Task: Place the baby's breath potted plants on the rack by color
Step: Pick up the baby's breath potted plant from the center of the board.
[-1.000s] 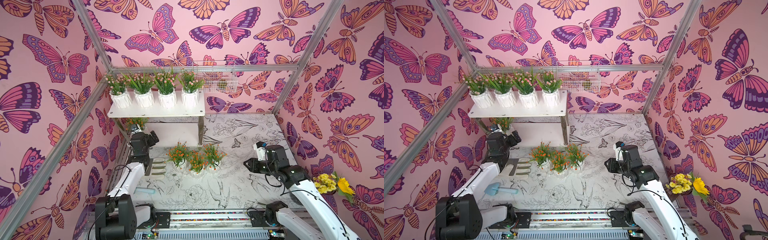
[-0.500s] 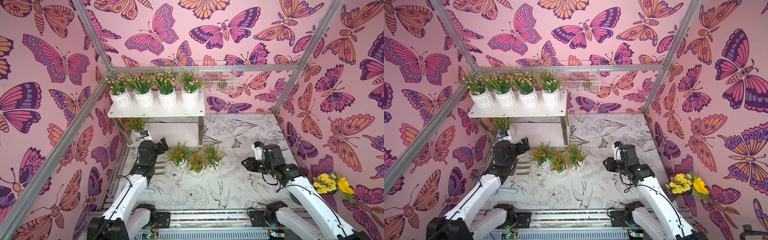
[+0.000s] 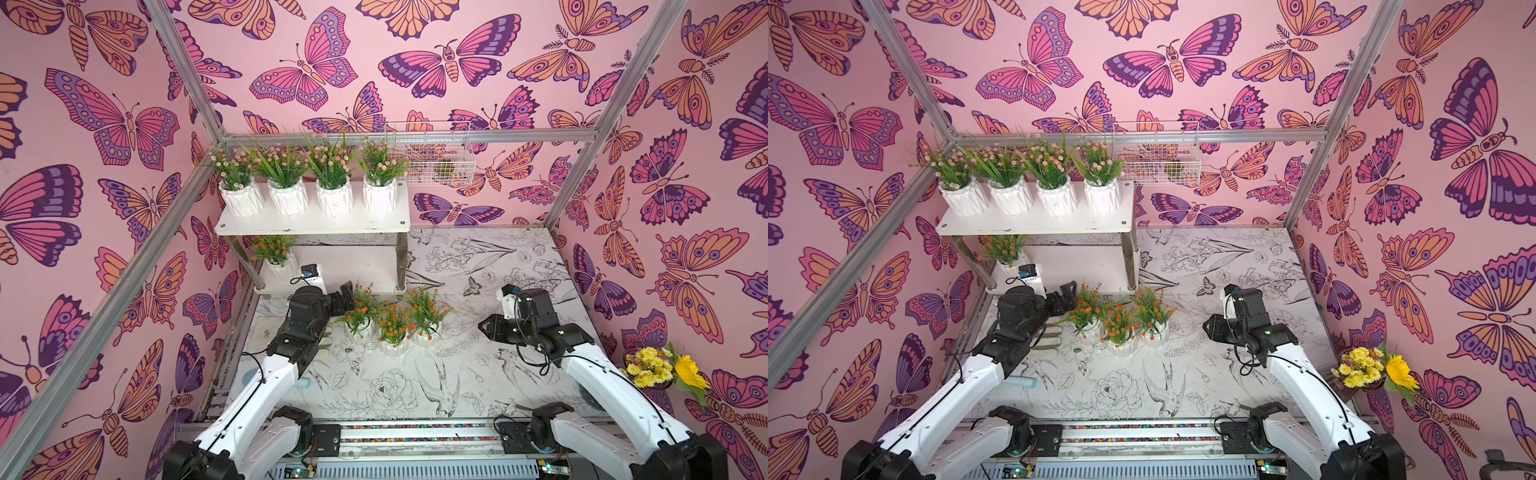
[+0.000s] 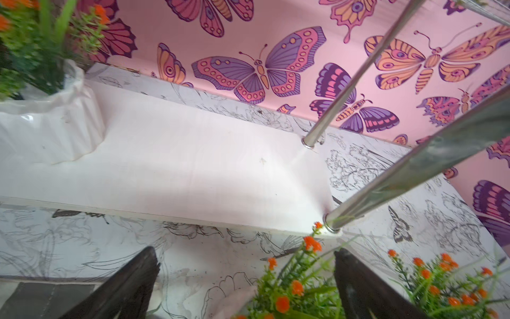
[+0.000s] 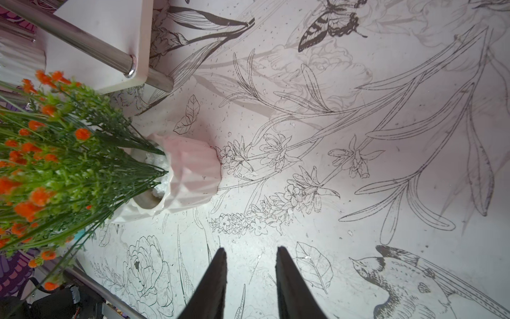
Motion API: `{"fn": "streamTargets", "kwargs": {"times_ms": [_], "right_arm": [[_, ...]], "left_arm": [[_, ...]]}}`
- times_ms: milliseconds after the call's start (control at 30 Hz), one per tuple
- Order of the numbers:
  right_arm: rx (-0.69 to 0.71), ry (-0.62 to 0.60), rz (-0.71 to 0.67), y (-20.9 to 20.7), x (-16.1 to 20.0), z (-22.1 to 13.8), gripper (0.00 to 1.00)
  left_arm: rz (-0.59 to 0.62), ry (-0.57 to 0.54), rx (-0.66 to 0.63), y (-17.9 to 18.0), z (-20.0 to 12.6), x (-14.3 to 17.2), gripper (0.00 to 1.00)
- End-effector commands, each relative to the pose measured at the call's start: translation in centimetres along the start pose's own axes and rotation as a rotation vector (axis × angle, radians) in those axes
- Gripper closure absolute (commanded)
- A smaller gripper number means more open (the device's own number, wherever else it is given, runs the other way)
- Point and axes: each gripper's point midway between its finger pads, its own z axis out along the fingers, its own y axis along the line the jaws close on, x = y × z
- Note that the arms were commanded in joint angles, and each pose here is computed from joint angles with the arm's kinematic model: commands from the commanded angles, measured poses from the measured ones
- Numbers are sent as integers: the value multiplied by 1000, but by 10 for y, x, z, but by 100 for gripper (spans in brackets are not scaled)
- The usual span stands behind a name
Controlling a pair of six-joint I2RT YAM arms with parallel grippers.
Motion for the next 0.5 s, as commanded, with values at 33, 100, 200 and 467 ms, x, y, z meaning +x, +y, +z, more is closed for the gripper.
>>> {"fn": "streamTargets", "kwargs": {"times_ms": [33, 100, 200, 467], "right_arm": [[-27, -10, -2, 8, -5, 9, 68], [-30, -7, -7, 11, -6, 14, 68], [-33, 3, -7, 13, -8, 21, 68], [-29, 35, -45, 27, -10, 45, 70]], "left_arm": [[35, 61, 62, -20, 4, 15, 0], [60, 72, 93, -30, 5, 20, 0], [96, 82, 147, -44, 3, 25, 0], [193, 62, 322, -84, -14, 25, 0]]}}
